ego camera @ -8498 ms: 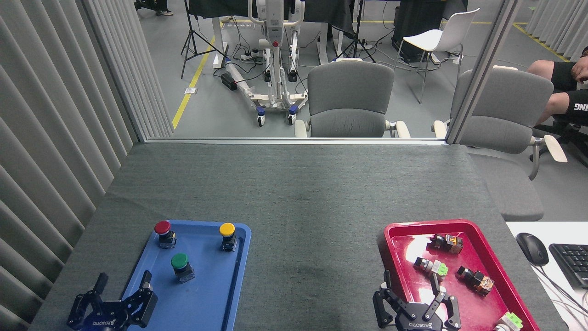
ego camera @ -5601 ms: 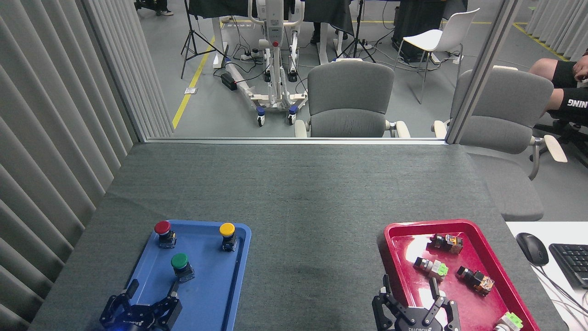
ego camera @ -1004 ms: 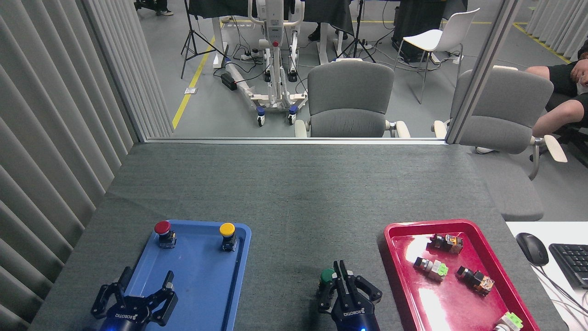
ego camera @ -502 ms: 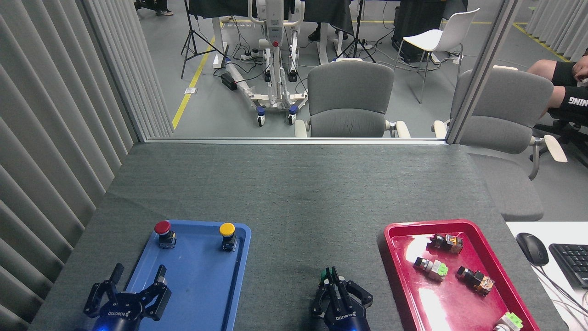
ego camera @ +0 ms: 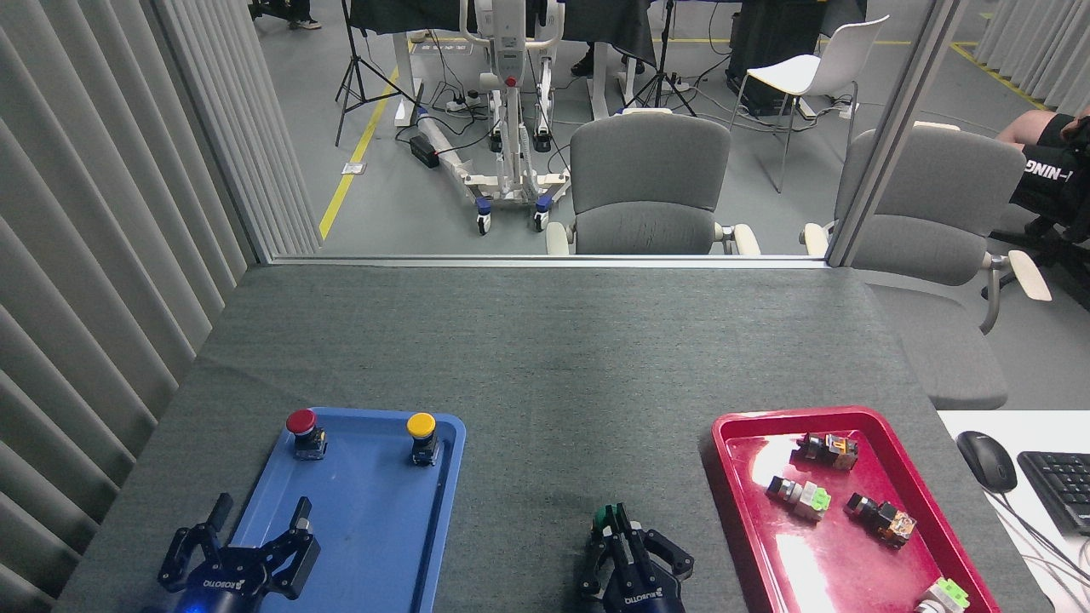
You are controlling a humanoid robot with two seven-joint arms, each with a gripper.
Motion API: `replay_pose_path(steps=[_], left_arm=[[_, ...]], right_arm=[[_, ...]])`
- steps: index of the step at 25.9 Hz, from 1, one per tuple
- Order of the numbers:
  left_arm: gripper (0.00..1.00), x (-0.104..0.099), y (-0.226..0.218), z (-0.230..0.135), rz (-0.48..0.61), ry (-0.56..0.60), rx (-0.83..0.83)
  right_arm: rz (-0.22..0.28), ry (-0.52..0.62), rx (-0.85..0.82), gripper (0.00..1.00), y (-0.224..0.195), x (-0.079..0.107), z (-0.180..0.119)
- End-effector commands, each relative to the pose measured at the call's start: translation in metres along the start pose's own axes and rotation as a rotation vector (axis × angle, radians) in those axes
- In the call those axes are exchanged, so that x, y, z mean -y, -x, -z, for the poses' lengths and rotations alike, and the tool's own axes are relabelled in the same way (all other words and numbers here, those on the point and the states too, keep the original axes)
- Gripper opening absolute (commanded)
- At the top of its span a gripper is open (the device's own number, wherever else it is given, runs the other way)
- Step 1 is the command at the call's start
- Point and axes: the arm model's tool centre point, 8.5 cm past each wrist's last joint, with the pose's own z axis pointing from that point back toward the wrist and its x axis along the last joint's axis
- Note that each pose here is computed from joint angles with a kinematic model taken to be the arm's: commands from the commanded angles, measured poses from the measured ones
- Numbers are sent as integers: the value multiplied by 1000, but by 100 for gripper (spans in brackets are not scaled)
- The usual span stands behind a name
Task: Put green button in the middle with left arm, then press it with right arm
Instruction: 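Press down on the green button with the right gripper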
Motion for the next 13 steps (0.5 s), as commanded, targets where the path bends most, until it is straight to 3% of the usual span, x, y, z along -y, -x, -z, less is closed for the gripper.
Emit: replay_pose_path(steps=[1, 3, 4, 13], left_arm=[[99, 3, 1, -4, 3, 9, -4], [99, 3, 1, -4, 3, 9, -5], [99, 3, 1, -4, 3, 9, -5], [99, 3, 2, -5, -4, 5, -9]], right_arm=[[5, 39, -17, 66, 1, 6, 0], [5, 111, -48, 92, 3, 14, 0], [3, 133, -62, 98, 4, 16, 0], [9, 196, -94, 98, 12, 34, -2]])
